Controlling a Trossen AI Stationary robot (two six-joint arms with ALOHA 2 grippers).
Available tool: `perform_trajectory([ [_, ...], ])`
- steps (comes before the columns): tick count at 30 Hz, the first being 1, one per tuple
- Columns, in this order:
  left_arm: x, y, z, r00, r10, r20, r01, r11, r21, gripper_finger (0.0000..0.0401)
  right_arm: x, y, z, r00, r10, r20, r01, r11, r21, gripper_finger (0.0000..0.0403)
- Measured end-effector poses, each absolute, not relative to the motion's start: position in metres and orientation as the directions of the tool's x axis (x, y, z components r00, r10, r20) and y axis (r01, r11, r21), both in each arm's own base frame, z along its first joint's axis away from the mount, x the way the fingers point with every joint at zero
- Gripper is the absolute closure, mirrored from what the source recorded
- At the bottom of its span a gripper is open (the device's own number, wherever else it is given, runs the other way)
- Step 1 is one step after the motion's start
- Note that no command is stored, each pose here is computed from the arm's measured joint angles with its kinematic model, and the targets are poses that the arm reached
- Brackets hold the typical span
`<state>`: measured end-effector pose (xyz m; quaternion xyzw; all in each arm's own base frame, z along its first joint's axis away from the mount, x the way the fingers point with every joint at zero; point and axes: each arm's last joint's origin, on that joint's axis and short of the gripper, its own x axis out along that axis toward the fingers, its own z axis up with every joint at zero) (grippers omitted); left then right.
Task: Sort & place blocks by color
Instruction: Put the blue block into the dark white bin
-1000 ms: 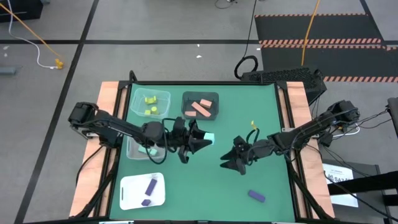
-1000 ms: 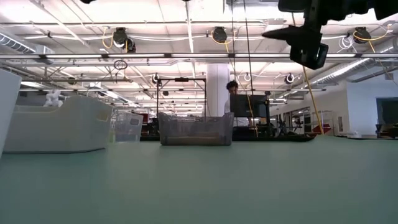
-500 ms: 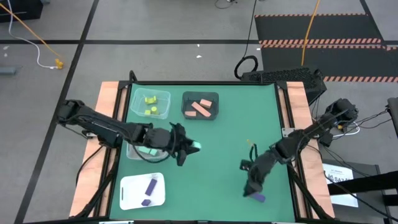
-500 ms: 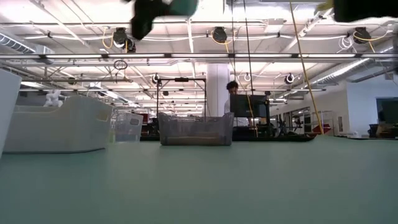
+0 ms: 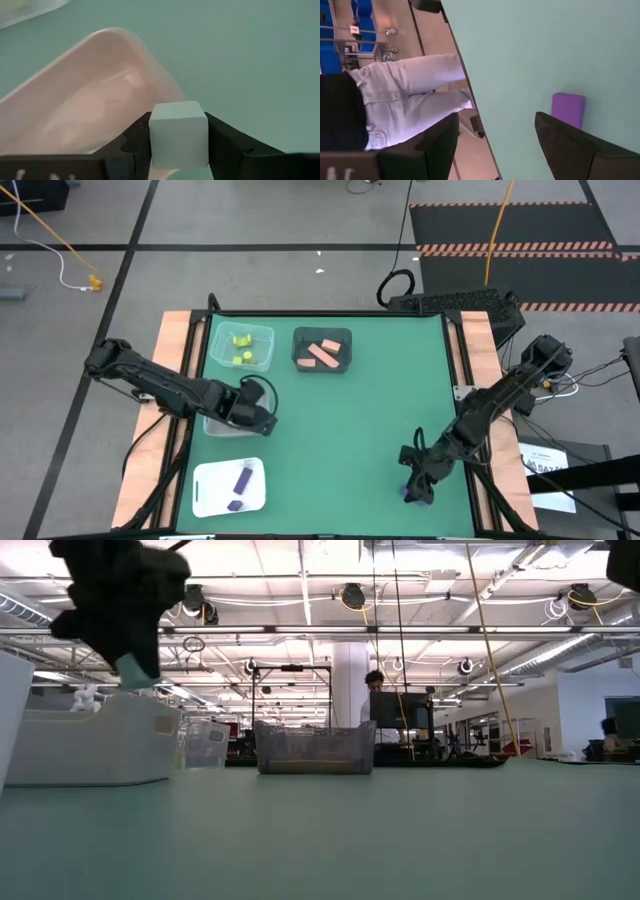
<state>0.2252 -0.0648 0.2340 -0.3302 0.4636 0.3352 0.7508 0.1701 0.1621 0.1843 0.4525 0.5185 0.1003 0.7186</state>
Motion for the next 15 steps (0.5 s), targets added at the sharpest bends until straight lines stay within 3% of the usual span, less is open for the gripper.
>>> perform_trajectory([
  [6, 0.212, -0.06, 0.23, 0.203, 0.244, -0.948, -0.891, 0.447, -0.076, 0.0244, 0.167, 0.166, 0.184, 0.429, 0.621, -0.656, 0.281, 0.598, 0.751, 0.0152],
  [11, 0.211, -0.06, 0.23, 0.198, 0.247, -0.949, -0.896, 0.438, -0.073, 0.025, 0.167, 0.166, 0.184, 0.463, 0.593, -0.659, 0.242, 0.63, 0.738, 0.0152],
  [15, 0.211, -0.06, 0.23, 0.197, 0.246, -0.949, -0.895, 0.44, -0.072, 0.023, 0.169, 0.164, 0.184, 0.524, 0.54, -0.659, 0.236, 0.652, 0.721, 0.0152],
])
